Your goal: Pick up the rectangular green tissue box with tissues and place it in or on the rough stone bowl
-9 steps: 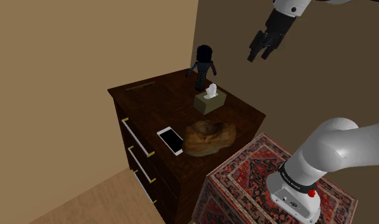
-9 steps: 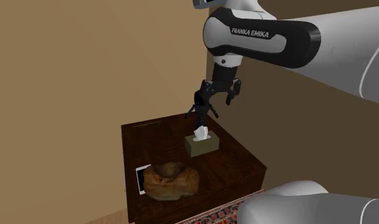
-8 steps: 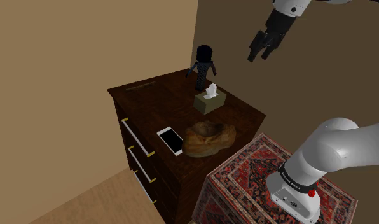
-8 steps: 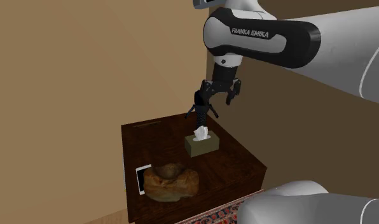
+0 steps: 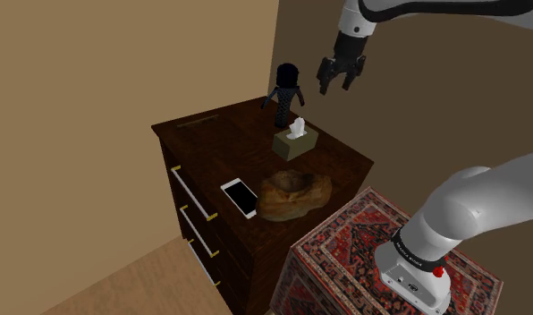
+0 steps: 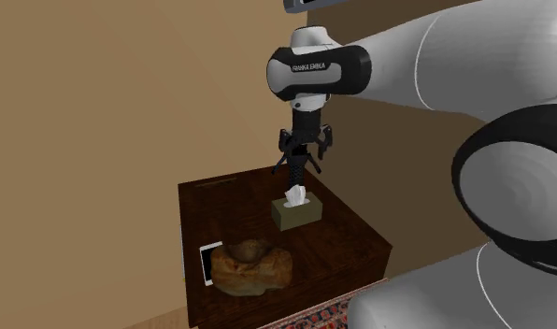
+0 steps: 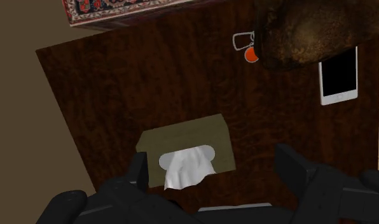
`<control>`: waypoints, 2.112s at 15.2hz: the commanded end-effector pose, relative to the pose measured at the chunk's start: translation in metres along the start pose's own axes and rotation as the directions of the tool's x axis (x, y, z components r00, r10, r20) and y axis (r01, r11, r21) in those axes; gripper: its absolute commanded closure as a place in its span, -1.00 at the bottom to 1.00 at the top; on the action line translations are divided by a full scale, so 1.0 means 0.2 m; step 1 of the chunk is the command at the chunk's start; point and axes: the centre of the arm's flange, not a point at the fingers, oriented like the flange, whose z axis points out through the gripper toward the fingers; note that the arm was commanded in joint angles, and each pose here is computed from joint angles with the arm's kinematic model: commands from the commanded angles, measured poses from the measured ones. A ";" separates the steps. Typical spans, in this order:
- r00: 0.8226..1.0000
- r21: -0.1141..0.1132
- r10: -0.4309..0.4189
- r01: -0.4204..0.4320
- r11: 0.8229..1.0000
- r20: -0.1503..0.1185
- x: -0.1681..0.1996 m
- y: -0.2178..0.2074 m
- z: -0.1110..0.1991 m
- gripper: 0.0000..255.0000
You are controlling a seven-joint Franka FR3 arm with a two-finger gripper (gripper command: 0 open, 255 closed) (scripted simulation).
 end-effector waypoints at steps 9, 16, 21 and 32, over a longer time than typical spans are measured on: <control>0.973 -0.167 0.182 -0.158 0.973 0.141 0.59 -0.10 0.49 -1.00; 0.924 -0.292 0.315 -0.246 0.924 0.218 0.96 -0.06 0.88 -1.00; 0.903 -0.333 0.358 -0.270 0.903 0.238 1.05 -0.01 1.07 -1.00; 0.903 -0.333 0.358 -0.270 0.903 0.238 1.00 0.02 1.20 -1.00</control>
